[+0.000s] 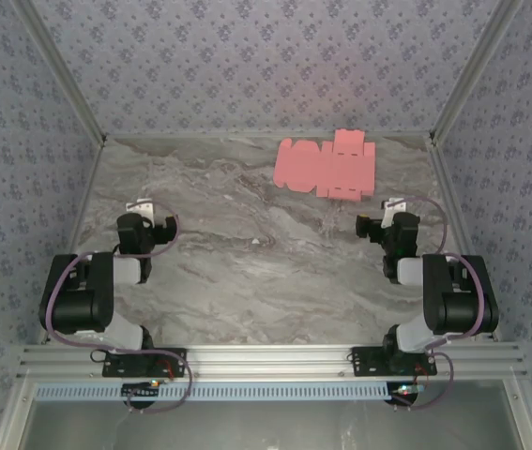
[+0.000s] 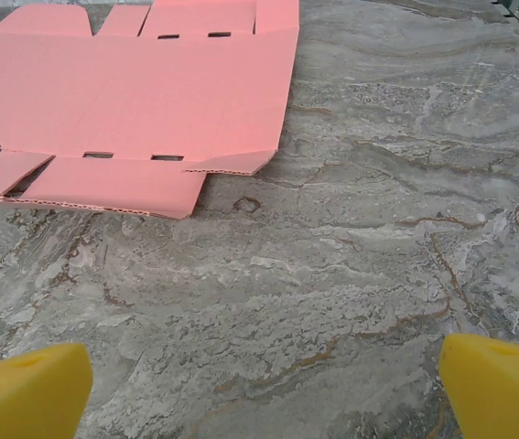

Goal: Fold the paper box

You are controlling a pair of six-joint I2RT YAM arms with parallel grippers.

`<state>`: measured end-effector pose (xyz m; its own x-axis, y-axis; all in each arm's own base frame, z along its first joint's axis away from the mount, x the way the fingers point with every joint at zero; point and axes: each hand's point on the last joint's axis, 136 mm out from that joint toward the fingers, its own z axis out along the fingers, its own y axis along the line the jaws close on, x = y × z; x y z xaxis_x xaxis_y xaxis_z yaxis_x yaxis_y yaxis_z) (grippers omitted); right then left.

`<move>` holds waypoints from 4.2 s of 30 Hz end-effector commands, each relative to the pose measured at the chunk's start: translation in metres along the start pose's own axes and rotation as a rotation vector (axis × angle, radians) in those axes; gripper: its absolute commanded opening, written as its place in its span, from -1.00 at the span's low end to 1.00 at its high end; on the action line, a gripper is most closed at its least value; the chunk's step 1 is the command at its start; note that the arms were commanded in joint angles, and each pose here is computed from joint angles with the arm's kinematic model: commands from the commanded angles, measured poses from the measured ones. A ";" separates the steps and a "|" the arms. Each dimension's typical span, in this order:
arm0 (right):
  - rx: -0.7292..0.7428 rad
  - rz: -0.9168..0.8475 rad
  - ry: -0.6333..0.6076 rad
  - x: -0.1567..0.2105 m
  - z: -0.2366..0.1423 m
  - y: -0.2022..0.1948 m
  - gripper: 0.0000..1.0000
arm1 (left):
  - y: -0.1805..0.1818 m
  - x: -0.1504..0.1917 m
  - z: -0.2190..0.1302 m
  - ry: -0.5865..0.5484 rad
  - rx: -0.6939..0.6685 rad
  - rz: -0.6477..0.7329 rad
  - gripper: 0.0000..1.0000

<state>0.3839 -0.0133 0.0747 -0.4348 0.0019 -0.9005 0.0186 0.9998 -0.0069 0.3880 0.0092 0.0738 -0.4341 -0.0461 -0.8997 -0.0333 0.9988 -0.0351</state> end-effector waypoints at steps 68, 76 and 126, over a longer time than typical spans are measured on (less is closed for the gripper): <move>0.441 1.395 0.861 0.004 0.088 0.096 -0.17 | -0.036 -0.033 -0.190 0.370 0.109 -0.522 0.98; 0.381 1.089 0.869 -0.011 0.057 0.089 -0.66 | -0.041 -0.055 -0.194 0.316 0.146 -0.514 0.99; -0.741 -0.149 0.649 -0.042 -0.052 0.231 -0.80 | -0.167 0.011 -0.063 0.359 0.655 -0.179 -0.17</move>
<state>0.3632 0.2184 0.1131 -0.8217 -0.3293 -0.4652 -0.5134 0.7821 0.3532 0.3300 -0.1460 0.0907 -0.7733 -0.1337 -0.6198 0.2630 0.8218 -0.5054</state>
